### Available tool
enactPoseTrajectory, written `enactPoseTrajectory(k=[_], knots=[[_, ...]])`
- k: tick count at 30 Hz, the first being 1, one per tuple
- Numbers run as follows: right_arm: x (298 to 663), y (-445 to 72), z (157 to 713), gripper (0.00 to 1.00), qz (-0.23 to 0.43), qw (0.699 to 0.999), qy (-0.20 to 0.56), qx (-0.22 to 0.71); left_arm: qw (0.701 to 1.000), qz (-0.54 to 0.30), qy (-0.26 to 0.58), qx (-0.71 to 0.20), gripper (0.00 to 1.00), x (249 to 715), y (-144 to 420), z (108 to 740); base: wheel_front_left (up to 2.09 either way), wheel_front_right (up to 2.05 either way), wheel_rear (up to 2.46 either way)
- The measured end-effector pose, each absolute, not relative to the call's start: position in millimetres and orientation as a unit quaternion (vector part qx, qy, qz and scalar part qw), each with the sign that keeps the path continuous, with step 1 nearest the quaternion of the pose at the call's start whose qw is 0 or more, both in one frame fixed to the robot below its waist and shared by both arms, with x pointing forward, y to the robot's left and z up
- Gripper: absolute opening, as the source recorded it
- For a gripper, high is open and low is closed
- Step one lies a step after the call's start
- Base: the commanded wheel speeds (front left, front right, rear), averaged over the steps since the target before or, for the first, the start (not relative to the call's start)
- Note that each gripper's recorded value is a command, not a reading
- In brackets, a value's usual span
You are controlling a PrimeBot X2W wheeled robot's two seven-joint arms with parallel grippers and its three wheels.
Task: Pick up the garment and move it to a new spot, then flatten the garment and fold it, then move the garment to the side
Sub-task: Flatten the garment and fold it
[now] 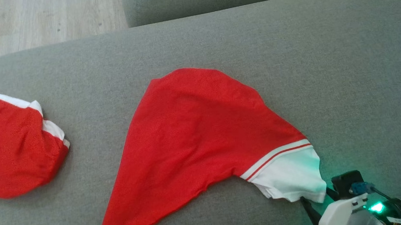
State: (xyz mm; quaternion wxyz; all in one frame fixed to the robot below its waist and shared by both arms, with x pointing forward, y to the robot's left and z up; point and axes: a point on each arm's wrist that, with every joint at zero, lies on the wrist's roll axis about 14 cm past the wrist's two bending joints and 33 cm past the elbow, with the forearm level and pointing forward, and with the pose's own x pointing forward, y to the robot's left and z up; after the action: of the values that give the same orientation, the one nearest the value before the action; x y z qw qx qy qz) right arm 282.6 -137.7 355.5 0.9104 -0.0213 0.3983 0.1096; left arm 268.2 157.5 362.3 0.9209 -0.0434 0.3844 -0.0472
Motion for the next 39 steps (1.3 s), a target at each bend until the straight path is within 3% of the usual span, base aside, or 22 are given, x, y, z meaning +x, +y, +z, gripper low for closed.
enactPoseTrajectory(k=[2,5,9,10,11,12,27,39], knots=[[283,-136,353,1.00,0.112,0.908,0.403,-0.022,0.920,-0.048,0.387,-0.045,0.29,268,156,361,0.00,0.00,0.00],[287,-135,350,1.00,0.115,0.906,0.407,-0.023,0.918,-0.052,0.390,-0.047,0.00,271,154,359,0.00,0.00,0.00],[298,-131,350,1.00,0.121,0.908,0.400,-0.020,0.917,-0.060,0.391,-0.047,0.00,276,149,358,0.00,0.00,0.00],[301,-130,351,0.89,0.122,0.909,0.397,-0.017,0.917,-0.063,0.391,-0.047,0.00,277,148,357,0.00,0.00,0.00],[304,-129,351,0.18,0.124,0.911,0.393,-0.016,0.917,-0.063,0.392,-0.047,0.00,277,148,356,0.00,0.00,0.00],[307,-128,352,0.00,0.124,0.913,0.388,-0.013,0.916,-0.063,0.393,-0.049,0.00,276,148,356,0.00,0.00,0.00],[332,-132,417,0.00,0.112,0.956,0.265,0.056,0.934,-0.076,0.341,-0.075,0.00,281,145,388,0.00,0.00,0.00],[320,-133,417,0.00,0.112,0.953,0.275,0.058,0.926,-0.071,0.362,-0.074,0.00,270,150,382,0.00,0.00,0.00]])
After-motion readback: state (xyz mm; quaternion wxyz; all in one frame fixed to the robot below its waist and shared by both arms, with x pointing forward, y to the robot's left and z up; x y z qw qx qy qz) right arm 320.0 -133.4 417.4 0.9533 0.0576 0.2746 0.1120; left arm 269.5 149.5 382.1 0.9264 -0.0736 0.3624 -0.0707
